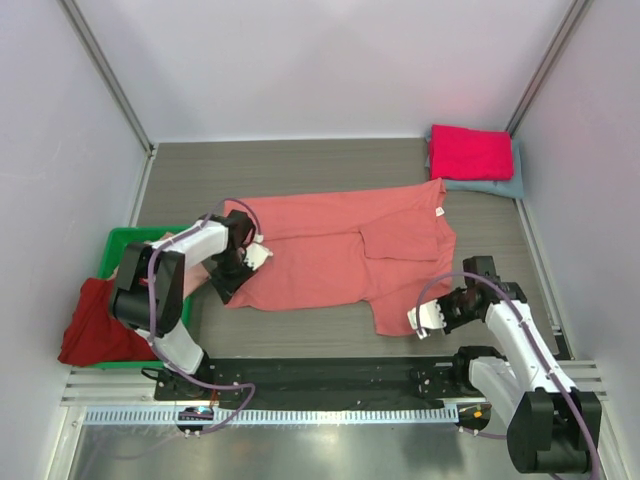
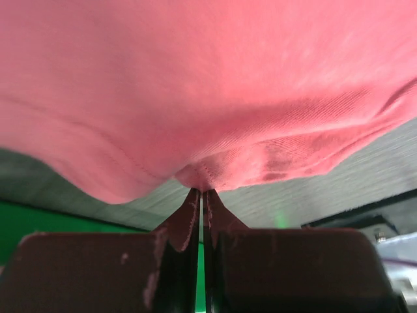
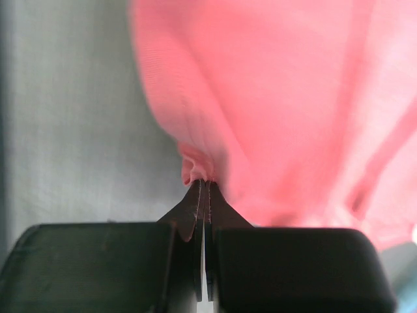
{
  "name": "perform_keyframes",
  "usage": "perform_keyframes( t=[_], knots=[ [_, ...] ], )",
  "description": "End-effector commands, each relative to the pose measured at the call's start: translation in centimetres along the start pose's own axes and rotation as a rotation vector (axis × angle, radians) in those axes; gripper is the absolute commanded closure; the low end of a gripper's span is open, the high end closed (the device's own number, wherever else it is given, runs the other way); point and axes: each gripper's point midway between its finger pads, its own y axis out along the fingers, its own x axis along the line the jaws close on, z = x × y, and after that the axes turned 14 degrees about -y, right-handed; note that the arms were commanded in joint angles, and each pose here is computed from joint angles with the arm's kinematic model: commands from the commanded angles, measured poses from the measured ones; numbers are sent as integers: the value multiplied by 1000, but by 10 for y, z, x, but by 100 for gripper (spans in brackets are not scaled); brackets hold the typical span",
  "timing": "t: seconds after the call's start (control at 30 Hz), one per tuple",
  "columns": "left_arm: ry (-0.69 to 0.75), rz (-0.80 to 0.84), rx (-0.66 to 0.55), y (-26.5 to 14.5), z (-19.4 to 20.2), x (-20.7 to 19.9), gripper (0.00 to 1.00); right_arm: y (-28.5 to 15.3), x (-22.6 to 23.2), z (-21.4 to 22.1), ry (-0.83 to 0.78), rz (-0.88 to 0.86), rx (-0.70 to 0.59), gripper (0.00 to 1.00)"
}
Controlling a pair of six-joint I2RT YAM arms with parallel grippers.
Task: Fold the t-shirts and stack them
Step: Fold the tshirt
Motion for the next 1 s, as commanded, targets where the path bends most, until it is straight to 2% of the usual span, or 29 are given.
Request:
perform_keyframes(
  t=[0.0, 0.3, 0.5, 0.7, 0.97],
  knots=[
    [18, -22, -222, -28, -41, 2, 100, -33, -54, 19, -6, 169, 103, 99],
    [38, -18, -321, -80, -57, 0, 100, -101, -109, 18, 80, 418, 179, 99],
    [53, -46, -377, -109, -72, 9, 100, -140, -151, 33, 177, 576, 231, 99],
    [31, -66, -423, -129, -90, 26, 100, -155, -189, 58, 263, 684, 266, 99],
    [-25, -66, -445, -138, -104, 50, 100, -146, -248, 66, 303, 736, 234, 99]
  ],
)
